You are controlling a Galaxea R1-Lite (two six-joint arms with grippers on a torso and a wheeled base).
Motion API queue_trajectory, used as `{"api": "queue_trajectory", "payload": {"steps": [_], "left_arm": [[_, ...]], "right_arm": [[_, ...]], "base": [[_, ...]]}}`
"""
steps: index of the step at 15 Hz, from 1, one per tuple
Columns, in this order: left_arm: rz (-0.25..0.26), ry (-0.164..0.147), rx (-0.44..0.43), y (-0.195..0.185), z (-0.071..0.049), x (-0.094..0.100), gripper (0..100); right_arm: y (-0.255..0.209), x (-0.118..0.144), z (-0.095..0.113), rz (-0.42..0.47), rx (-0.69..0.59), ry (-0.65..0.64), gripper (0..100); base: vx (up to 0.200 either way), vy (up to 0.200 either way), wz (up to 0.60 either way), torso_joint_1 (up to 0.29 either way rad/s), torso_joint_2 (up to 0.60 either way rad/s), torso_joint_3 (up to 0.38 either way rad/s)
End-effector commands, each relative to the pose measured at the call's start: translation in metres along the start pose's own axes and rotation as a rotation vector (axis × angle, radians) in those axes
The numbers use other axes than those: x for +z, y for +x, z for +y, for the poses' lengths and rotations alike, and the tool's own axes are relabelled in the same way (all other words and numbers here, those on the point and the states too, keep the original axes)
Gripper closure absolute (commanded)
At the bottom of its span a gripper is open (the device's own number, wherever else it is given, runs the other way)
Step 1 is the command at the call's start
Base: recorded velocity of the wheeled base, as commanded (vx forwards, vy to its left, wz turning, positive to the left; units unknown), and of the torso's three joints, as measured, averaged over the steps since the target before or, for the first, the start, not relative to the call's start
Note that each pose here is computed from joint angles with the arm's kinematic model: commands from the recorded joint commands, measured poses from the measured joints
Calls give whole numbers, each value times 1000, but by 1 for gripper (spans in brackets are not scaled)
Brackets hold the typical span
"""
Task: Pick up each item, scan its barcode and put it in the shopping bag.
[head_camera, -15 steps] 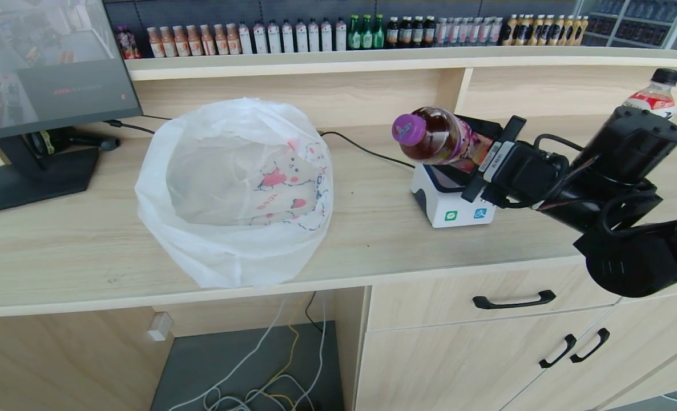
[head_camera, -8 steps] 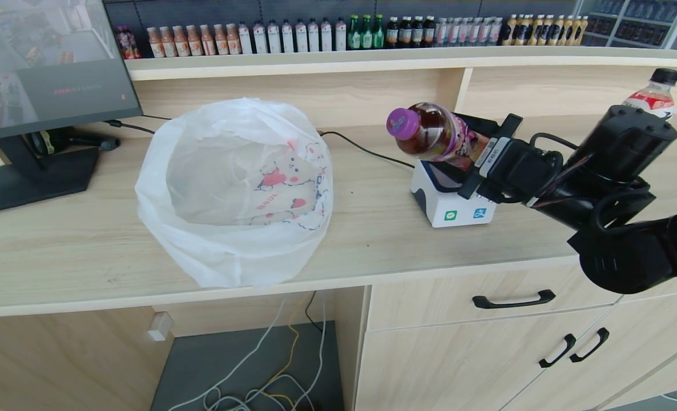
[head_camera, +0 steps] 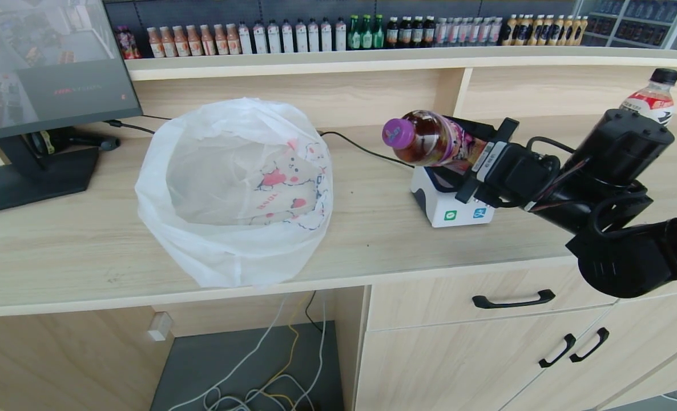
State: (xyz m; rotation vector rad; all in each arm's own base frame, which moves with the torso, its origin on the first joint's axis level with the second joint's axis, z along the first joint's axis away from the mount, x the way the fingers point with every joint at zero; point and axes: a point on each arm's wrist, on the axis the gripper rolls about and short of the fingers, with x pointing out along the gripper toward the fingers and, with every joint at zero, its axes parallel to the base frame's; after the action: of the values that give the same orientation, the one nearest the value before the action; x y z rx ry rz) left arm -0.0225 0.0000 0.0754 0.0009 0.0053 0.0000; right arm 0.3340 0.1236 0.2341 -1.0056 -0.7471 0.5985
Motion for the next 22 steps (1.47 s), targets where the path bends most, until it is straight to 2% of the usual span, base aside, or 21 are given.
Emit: {"api": "queue_trajectory", "payload": {"steps": [1,7,14,18,20,22], "left_arm": [[-1,-1,0,0,0,0,0],[-1,-1,0,0,0,0,0],[-1,1,0,0,0,0,0],[-1,-1,0,0,0,0,0],[-1,-1,0,0,0,0,0],[-1,-1,0,0,0,0,0]], "right_arm": [[0,0,0,0,0,1,100],[8,11,9,-2,-2,16,100],[8,12,7,-6,-9,24,100],[7,17,0,-25,-55,38,100],[4,22,-8,-4,-92,64,100],[2,28,-18,1,-195,121,100]], "base": [[0,0,0,0,0,0],[0,0,0,0,0,0],[0,0,0,0,0,0],[0,0,0,0,0,0],[0,0,0,0,0,0],[0,0,0,0,0,0]]}}
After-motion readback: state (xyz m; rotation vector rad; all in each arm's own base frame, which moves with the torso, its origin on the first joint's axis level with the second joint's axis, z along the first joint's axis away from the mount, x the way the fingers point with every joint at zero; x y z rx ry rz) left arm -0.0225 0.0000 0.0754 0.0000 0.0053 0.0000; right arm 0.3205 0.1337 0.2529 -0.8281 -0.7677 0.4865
